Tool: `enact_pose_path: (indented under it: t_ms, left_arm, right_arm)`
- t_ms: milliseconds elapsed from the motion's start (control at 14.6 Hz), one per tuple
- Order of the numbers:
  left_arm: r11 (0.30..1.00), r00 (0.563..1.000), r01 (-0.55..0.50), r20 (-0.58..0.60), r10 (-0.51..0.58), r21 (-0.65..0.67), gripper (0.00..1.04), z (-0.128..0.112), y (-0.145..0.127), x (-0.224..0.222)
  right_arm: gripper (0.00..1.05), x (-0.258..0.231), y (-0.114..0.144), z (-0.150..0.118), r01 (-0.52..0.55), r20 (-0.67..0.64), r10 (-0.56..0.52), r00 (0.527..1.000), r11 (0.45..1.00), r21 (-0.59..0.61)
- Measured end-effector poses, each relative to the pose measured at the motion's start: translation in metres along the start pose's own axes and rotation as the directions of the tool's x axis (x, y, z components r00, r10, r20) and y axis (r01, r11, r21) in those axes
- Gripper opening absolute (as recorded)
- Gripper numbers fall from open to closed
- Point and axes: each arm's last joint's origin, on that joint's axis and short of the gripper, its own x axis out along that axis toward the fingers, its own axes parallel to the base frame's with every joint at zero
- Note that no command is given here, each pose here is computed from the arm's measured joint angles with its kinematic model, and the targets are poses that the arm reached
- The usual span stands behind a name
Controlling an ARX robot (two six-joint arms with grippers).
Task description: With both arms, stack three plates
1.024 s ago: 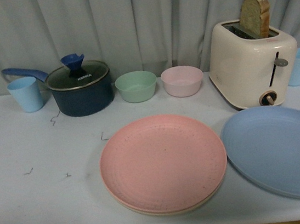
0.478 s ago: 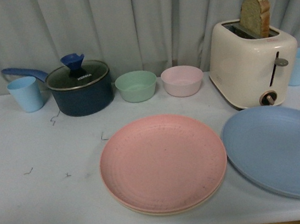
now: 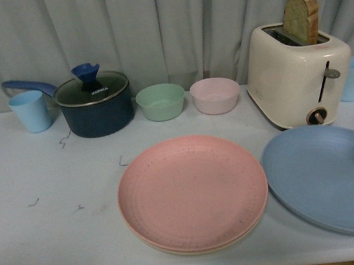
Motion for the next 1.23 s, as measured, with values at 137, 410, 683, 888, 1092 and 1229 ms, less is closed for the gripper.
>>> enact_pose_path:
  t_ms: [137, 410, 683, 888, 1092, 1229]
  left_arm:
    - [1.000, 1.000, 0.000, 0.000, 0.000, 0.000, 0.98, 0.000, 0.000, 0.000]
    - [1.000, 1.000, 0.000, 0.000, 0.000, 0.000, 0.98, 0.000, 0.000, 0.000]
    - [1.000, 1.000, 0.000, 0.000, 0.000, 0.000, 0.98, 0.000, 0.000, 0.000]
    - [1.000, 1.000, 0.000, 0.000, 0.000, 0.000, 0.98, 0.000, 0.000, 0.000]
    - [1.000, 1.000, 0.000, 0.000, 0.000, 0.000, 0.98, 0.000, 0.000, 0.000]
    - [1.000, 1.000, 0.000, 0.000, 0.000, 0.000, 0.98, 0.000, 0.000, 0.000]
  right_arm:
    - [0.98, 0.011, 0.003, -0.006, 0.009, -0.030, -0.009, 1.000, 1.000, -0.004]
    - [0.70, 0.030, 0.004, -0.013, 0.065, -0.067, -0.065, 0.996, 0.998, -0.008]
    - [0.30, 0.034, 0.004, -0.016, 0.078, -0.074, -0.078, 0.994, 0.997, -0.009]
    - [0.07, 0.025, -0.001, -0.013, 0.051, -0.044, -0.050, 0.998, 0.998, 0.024]
    - [0.03, -0.003, -0.008, -0.017, 0.025, -0.010, -0.025, 1.000, 0.998, 0.051]
    - [0.03, -0.035, -0.027, -0.021, 0.041, 0.004, -0.042, 0.999, 0.994, 0.103]
